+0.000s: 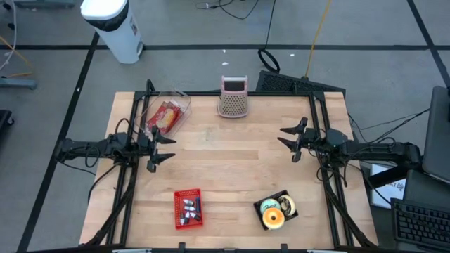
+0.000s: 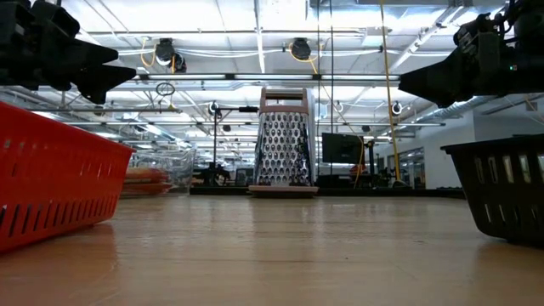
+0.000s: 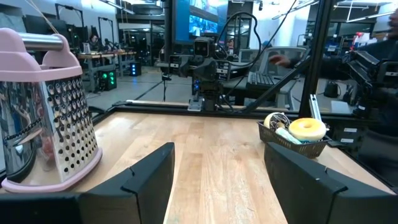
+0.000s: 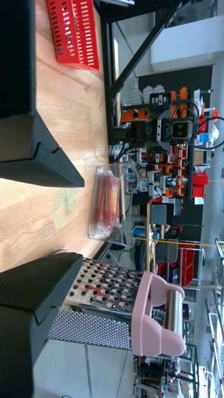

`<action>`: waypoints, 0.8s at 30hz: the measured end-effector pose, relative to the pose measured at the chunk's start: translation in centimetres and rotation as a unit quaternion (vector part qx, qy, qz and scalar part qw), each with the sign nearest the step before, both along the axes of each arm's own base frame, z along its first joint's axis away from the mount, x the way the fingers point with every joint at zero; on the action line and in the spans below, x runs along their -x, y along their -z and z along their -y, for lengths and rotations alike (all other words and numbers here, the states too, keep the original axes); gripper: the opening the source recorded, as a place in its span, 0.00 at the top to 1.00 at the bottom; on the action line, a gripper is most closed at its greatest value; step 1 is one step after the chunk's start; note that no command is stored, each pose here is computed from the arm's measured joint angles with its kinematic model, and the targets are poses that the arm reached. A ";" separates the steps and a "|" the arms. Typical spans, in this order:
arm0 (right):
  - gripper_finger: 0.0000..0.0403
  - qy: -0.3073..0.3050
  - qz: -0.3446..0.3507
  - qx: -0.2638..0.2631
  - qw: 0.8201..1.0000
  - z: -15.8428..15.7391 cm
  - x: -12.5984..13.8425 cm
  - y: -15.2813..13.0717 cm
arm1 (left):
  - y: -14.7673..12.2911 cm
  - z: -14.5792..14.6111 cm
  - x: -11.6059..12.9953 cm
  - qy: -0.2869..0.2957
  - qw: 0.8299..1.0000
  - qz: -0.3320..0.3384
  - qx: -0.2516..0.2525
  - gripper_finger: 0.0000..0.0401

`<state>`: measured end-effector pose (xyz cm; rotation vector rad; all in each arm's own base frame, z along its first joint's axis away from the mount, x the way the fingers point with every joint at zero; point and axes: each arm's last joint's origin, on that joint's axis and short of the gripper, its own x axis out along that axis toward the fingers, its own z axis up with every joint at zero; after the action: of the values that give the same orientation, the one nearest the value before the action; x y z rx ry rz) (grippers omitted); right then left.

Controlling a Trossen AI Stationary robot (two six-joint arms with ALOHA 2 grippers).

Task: Pick & Place Food Item
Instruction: Return to Home Position

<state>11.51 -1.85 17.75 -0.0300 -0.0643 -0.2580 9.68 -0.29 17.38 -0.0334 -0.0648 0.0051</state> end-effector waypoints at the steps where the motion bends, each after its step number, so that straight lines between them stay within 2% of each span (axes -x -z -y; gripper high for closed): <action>1: 0.57 0.000 0.000 0.000 1.000 0.0 0.0 0.0 | 0.0 0.0 0.0 0.000 1.000 0.000 0.000 0.37; 24: 0.57 0.000 0.000 0.000 1.000 0.0 0.0 0.0 | 0.0 0.0 0.0 0.000 1.000 0.000 0.000 0.37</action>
<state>11.51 -1.85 17.75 -0.0300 -0.0646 -0.2576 9.68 -0.29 17.39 -0.0335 -0.0654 0.0048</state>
